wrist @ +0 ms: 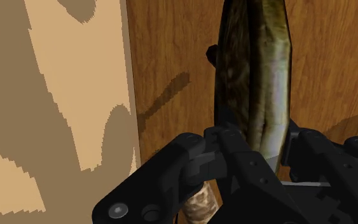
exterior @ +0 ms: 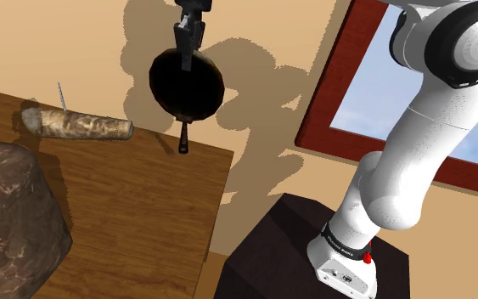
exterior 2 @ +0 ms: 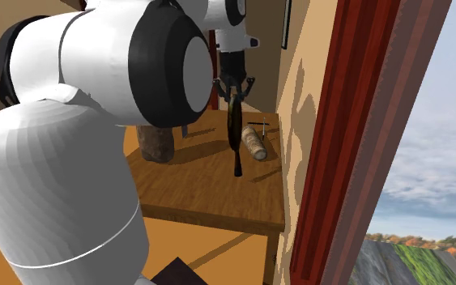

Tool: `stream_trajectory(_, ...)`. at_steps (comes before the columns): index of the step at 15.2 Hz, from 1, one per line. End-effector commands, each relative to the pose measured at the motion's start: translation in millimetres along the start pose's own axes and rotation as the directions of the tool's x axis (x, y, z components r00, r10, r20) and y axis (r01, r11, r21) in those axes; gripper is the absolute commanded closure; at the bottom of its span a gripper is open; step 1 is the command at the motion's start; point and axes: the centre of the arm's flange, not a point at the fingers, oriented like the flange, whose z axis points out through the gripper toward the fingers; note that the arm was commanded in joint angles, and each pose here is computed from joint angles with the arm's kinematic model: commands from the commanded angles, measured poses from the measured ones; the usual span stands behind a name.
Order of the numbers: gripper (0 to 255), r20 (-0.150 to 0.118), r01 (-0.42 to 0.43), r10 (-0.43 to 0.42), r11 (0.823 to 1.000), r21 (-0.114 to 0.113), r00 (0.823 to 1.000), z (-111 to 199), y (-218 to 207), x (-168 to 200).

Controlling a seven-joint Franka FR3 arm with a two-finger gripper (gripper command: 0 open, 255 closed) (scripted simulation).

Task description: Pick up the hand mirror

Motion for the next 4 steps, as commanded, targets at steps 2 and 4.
stream_trajectory(2,255,0.0,0.0,0.0,1.0,0.0,1.0,-17.0,1.3,0.7)
stream_trajectory(4,255,0.0,0.0,0.0,1.0,0.0,1.0,-17.7,1.4,0.6)
